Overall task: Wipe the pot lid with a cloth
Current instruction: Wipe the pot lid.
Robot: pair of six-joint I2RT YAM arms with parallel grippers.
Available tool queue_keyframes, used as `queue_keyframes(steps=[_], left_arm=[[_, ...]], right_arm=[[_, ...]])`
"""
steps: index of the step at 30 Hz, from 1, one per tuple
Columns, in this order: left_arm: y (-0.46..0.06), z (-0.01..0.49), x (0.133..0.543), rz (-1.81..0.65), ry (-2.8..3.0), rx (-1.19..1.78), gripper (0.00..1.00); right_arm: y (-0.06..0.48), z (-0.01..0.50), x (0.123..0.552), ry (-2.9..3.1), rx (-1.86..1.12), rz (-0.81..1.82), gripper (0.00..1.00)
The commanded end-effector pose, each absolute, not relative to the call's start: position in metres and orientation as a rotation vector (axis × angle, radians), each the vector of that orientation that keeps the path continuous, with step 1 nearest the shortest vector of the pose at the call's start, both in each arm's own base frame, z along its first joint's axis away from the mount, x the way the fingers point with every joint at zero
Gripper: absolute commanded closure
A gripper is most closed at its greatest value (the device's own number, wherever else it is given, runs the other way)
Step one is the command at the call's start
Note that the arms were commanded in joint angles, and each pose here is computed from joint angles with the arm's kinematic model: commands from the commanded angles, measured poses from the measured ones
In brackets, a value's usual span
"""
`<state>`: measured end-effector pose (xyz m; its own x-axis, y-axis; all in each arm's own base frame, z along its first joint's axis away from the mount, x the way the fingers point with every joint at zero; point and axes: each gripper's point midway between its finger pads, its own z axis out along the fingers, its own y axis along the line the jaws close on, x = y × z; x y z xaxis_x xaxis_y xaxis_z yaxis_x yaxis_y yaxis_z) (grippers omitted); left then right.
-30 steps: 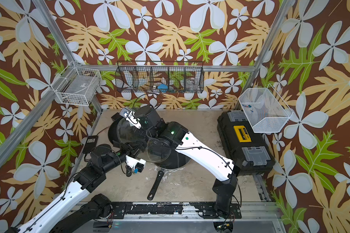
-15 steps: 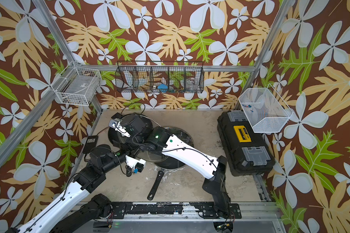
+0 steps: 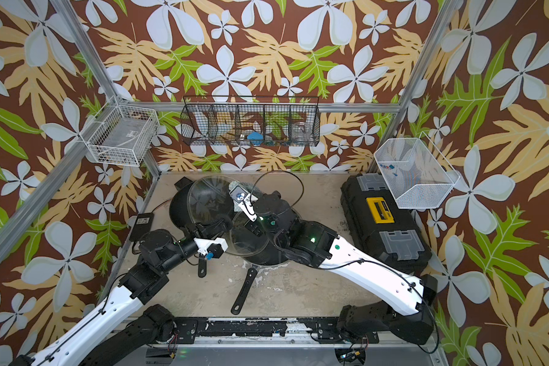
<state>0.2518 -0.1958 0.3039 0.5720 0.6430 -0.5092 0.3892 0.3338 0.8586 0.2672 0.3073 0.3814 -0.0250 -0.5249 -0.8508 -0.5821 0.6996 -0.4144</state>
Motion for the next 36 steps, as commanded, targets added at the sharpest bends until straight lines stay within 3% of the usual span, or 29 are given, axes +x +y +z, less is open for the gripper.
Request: queue_keyframes(steps=[1, 17, 23, 30, 36], left_arm=[[-0.194, 0.378, 0.247, 0.133, 0.893, 1.021, 1.0], [-0.19, 0.403, 0.247, -0.034, 0.94, 0.86, 1.0], [-0.192, 0.4, 0.245, -0.031, 0.932, 0.877, 1.0], [-0.199, 0.384, 0.248, 0.006, 0.922, 0.957, 1.0], [-0.206, 0.359, 0.241, 0.182, 0.796, 1.149, 1.0]], right_arm=[[0.314, 0.377, 0.257, 1.679, -0.881, 0.119, 1.0], [0.383, 0.329, 0.247, 1.692, -1.004, 0.225, 1.0], [0.361, 0.35, 0.263, 1.685, -0.931, 0.158, 1.0], [0.336, 0.409, 0.269, 1.608, -0.854, 0.109, 1.0], [0.369, 0.424, 0.282, 1.573, -0.961, 0.071, 1.0]])
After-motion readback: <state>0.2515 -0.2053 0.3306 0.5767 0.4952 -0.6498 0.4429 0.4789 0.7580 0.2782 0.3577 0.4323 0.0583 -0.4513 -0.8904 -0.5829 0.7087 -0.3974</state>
